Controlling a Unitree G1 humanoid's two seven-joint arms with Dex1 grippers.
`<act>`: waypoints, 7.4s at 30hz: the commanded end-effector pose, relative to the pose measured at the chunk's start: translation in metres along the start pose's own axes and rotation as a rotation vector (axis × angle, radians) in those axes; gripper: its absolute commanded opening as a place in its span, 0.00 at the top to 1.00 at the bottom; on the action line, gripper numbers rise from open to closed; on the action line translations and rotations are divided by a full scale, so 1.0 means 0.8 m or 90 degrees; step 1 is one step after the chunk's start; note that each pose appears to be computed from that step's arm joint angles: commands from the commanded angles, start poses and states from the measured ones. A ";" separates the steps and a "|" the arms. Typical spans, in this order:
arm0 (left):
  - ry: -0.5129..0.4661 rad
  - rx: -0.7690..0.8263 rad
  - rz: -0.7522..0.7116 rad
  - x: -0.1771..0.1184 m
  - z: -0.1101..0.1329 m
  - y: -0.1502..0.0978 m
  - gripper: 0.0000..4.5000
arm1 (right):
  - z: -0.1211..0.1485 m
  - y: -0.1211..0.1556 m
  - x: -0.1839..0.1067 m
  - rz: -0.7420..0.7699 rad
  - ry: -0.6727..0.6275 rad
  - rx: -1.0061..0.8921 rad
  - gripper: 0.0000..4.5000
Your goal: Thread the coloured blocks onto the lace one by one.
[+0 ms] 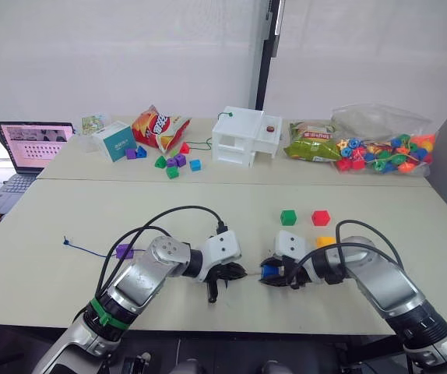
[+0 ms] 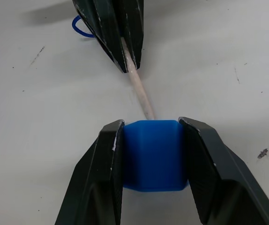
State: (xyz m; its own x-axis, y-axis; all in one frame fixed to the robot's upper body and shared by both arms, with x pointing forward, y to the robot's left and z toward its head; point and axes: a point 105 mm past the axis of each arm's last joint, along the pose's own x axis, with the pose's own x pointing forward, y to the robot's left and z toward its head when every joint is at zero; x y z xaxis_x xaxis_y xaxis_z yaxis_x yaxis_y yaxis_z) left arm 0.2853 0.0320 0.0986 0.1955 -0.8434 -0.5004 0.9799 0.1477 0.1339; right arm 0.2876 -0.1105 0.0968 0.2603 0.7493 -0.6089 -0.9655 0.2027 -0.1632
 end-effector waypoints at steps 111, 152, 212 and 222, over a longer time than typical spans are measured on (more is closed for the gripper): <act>-0.085 0.075 -0.128 0.032 0.039 -0.028 1.00 | 0.004 0.029 0.012 -0.018 0.057 0.026 0.71; -0.067 0.115 -0.098 0.011 0.036 -0.011 0.42 | -0.001 0.026 0.009 -0.009 0.057 0.020 0.71; -0.117 0.063 -0.071 -0.008 0.037 0.003 0.51 | 0.000 0.041 0.014 0.006 0.056 0.033 0.71; -0.030 0.089 -0.031 0.003 -0.015 0.011 0.45 | 0.002 0.039 0.014 0.002 0.054 0.033 0.71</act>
State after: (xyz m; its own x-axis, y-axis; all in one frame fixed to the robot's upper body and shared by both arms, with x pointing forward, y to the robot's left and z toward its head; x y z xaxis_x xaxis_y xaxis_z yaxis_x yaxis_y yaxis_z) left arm 0.2934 0.0424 0.0848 0.1323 -0.8676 -0.4794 0.9817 0.0478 0.1845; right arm 0.2711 -0.1031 0.0953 0.3241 0.6701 -0.6677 -0.9443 0.2714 -0.1860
